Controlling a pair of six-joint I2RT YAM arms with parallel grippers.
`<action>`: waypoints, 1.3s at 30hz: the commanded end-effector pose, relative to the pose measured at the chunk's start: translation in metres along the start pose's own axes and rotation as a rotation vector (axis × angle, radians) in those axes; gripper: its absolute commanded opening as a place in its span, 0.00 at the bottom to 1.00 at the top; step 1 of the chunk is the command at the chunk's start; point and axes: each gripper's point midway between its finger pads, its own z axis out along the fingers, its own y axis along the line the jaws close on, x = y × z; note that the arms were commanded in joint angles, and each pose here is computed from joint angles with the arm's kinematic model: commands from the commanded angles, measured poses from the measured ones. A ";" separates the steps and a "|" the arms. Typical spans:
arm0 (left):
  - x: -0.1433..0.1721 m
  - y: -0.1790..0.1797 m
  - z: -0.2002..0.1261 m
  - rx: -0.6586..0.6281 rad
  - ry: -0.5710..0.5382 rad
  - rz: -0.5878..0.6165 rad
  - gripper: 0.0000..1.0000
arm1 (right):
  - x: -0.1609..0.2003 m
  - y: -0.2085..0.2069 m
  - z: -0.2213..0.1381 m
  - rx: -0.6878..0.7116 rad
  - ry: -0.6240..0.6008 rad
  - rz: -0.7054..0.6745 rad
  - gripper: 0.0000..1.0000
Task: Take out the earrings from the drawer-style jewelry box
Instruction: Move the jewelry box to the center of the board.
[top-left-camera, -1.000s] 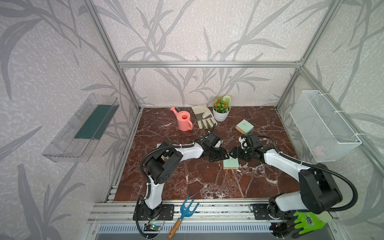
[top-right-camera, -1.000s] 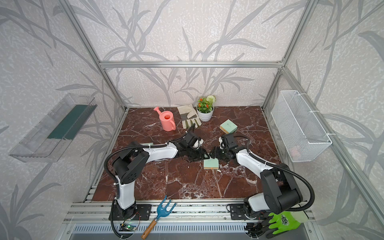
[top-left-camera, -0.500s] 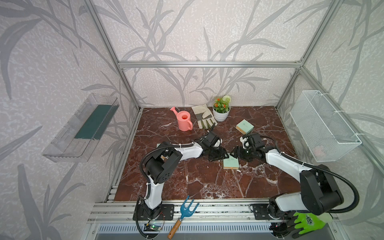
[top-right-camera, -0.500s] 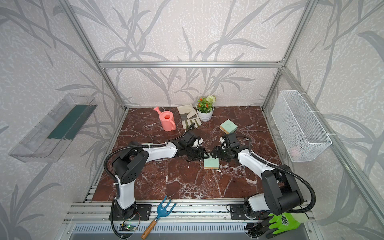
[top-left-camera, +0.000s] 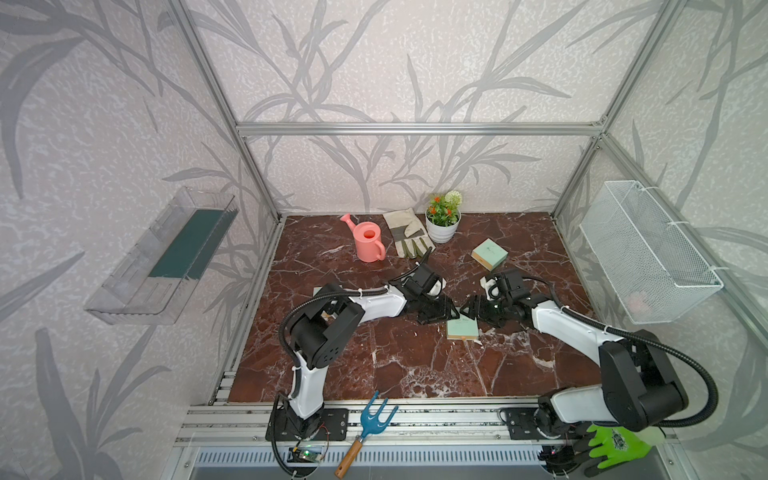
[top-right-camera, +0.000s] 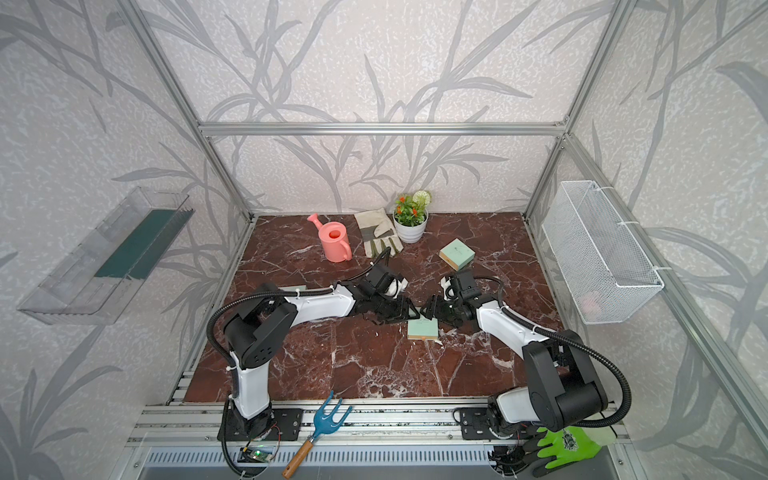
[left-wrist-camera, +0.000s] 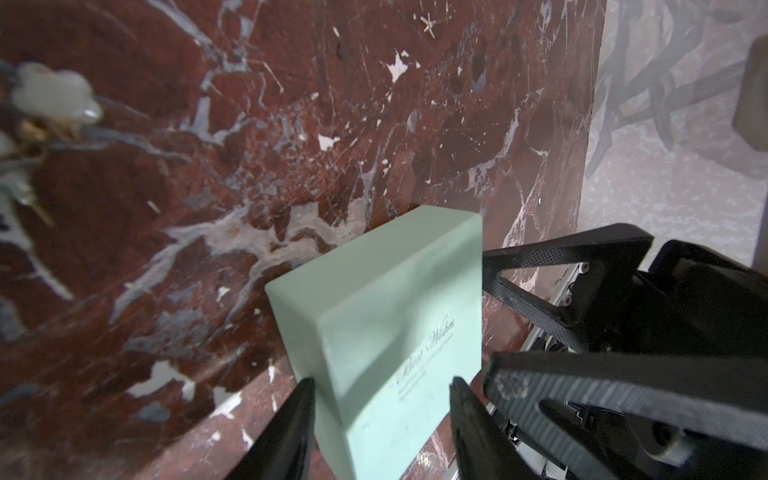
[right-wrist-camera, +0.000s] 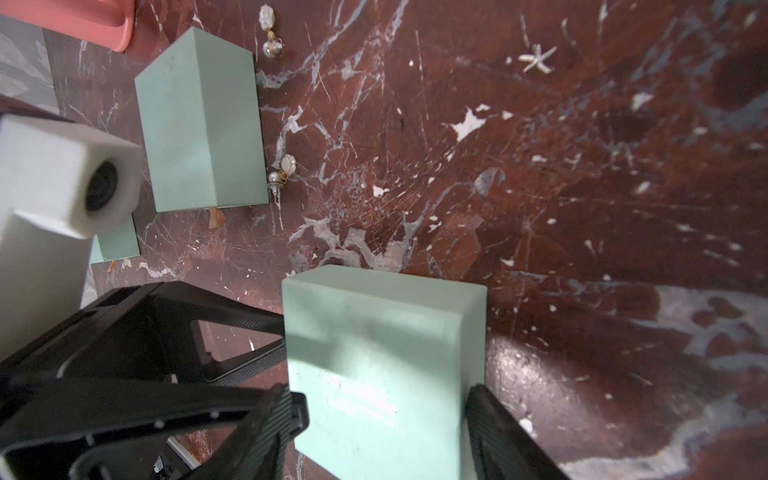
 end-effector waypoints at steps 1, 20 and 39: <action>-0.009 -0.019 0.000 0.036 -0.005 0.035 0.52 | -0.009 0.014 0.001 -0.044 0.000 -0.015 0.67; -0.056 -0.015 0.006 -0.018 -0.040 0.040 0.52 | -0.047 0.024 0.015 -0.020 -0.011 -0.041 0.67; -0.094 -0.022 0.003 0.007 -0.069 0.038 0.52 | -0.082 0.029 0.025 -0.041 -0.029 -0.027 0.67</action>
